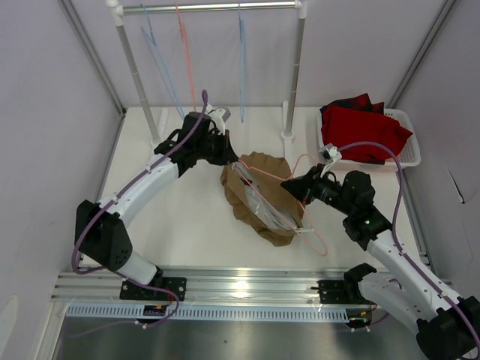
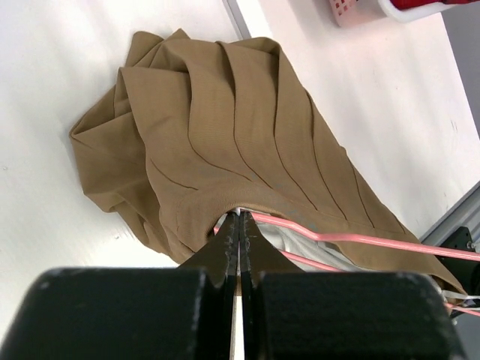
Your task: Place the skirt on the hanger
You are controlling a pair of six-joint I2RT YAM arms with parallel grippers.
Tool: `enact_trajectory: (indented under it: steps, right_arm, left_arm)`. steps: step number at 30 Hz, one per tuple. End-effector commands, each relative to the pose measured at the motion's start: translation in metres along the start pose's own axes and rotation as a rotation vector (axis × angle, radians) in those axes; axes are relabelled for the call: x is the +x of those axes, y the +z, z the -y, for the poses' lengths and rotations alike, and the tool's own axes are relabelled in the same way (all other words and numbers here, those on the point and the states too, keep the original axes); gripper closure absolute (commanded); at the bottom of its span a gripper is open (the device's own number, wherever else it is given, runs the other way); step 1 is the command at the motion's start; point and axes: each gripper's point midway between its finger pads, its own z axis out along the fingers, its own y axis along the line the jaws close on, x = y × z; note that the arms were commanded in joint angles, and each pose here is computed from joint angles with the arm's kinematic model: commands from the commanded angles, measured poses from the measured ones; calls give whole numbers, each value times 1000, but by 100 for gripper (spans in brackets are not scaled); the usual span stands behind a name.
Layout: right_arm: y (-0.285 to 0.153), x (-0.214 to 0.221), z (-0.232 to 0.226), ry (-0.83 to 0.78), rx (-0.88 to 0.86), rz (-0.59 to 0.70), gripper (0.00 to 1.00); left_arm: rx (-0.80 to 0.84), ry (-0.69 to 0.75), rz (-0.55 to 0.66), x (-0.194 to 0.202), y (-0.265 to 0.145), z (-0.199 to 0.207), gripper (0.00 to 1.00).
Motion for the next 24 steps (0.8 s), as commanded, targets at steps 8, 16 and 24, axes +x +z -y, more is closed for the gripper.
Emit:
enact_trajectory:
  steps: [8, 16, 24]
  right_arm:
    - [-22, -75, -61, -137, -114, 128, 100]
    - [-33, -113, -101, -202, -186, 180, 100]
    - [-21, -122, -124, -215, -232, 147, 100]
  left_arm:
    - [31, 121, 186, -63, -61, 44, 100]
    - [-48, 172, 288, -88, -106, 50, 100]
    - [-108, 189, 347, -103, -129, 48, 100]
